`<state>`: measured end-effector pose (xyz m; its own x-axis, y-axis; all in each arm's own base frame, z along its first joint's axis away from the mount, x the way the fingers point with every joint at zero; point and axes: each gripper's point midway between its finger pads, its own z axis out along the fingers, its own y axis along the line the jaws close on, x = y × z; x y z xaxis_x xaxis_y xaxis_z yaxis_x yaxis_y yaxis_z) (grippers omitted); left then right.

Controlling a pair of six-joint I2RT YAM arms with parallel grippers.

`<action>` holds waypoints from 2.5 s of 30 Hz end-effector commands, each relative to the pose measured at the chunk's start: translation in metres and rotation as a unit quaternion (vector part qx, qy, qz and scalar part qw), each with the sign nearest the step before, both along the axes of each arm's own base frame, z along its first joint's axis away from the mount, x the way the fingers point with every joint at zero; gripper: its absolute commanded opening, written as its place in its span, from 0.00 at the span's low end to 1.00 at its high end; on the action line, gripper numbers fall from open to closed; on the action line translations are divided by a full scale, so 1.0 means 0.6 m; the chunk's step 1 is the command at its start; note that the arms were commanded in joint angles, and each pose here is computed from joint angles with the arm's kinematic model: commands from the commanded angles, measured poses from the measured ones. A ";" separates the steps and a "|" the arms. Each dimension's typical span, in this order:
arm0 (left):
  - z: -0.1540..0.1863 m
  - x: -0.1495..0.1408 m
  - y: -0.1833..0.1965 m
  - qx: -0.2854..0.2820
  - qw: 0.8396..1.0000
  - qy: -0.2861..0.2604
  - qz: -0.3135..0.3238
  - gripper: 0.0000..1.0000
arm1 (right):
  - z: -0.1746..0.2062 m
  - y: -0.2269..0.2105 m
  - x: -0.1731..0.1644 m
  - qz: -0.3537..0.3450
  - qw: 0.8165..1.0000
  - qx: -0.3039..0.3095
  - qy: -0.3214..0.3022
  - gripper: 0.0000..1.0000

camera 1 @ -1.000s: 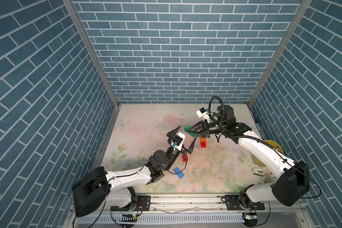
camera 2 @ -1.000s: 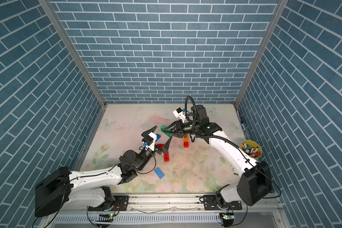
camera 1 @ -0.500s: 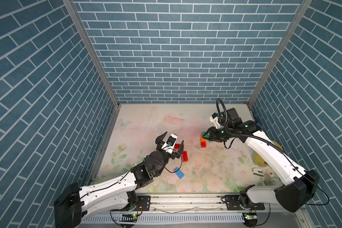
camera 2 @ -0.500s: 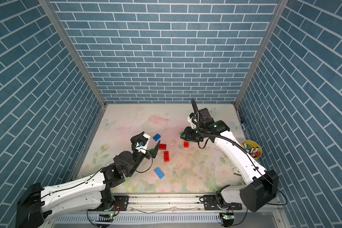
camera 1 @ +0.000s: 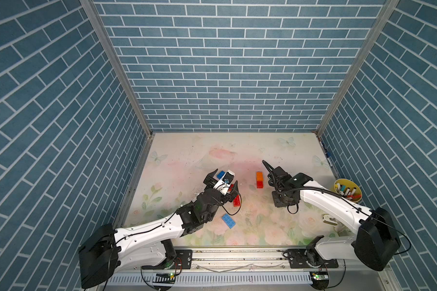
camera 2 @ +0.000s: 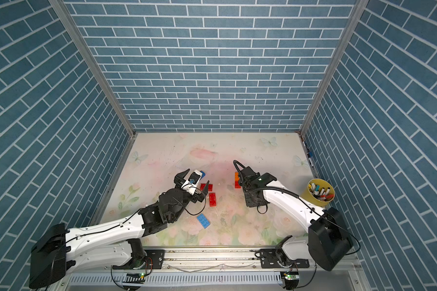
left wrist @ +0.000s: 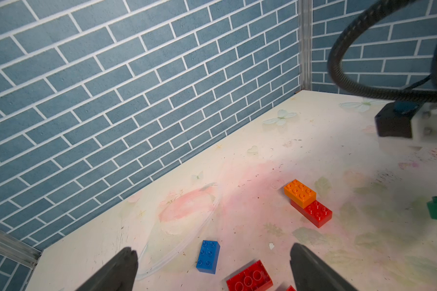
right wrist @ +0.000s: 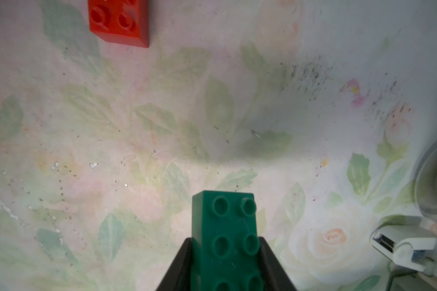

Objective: Assemble a rectangle with lego
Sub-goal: Place the lego brick at the center of the board, then pick up the lego brick from the center of the board.

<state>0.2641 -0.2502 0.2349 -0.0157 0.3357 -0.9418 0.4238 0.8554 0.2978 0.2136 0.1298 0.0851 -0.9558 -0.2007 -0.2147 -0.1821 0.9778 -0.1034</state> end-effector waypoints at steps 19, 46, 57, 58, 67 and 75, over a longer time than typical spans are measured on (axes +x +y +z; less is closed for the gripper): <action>0.026 -0.008 -0.018 -0.025 0.999 -0.005 -0.032 1.00 | -0.068 0.026 0.011 0.002 1.000 -0.026 -0.010 0.54; -0.027 -0.012 -0.067 0.000 0.996 0.045 -0.083 1.00 | -0.108 0.028 0.053 -0.068 0.995 0.072 0.030 0.38; -0.029 -0.012 -0.064 -0.005 0.996 0.047 -0.079 1.00 | -0.071 0.020 0.070 -0.065 0.997 0.050 0.006 0.08; -0.028 -0.011 -0.063 -0.005 0.996 0.046 -0.077 1.00 | -0.066 0.025 0.071 -0.059 0.997 0.055 0.011 0.08; -0.032 -0.006 -0.059 -0.007 0.997 0.045 -0.066 1.00 | -0.047 0.093 0.085 -0.017 0.991 0.114 0.064 0.09; -0.022 -0.005 -0.050 -0.009 0.998 0.036 -0.056 1.00 | -0.051 0.111 0.110 -0.007 0.991 0.102 0.084 0.10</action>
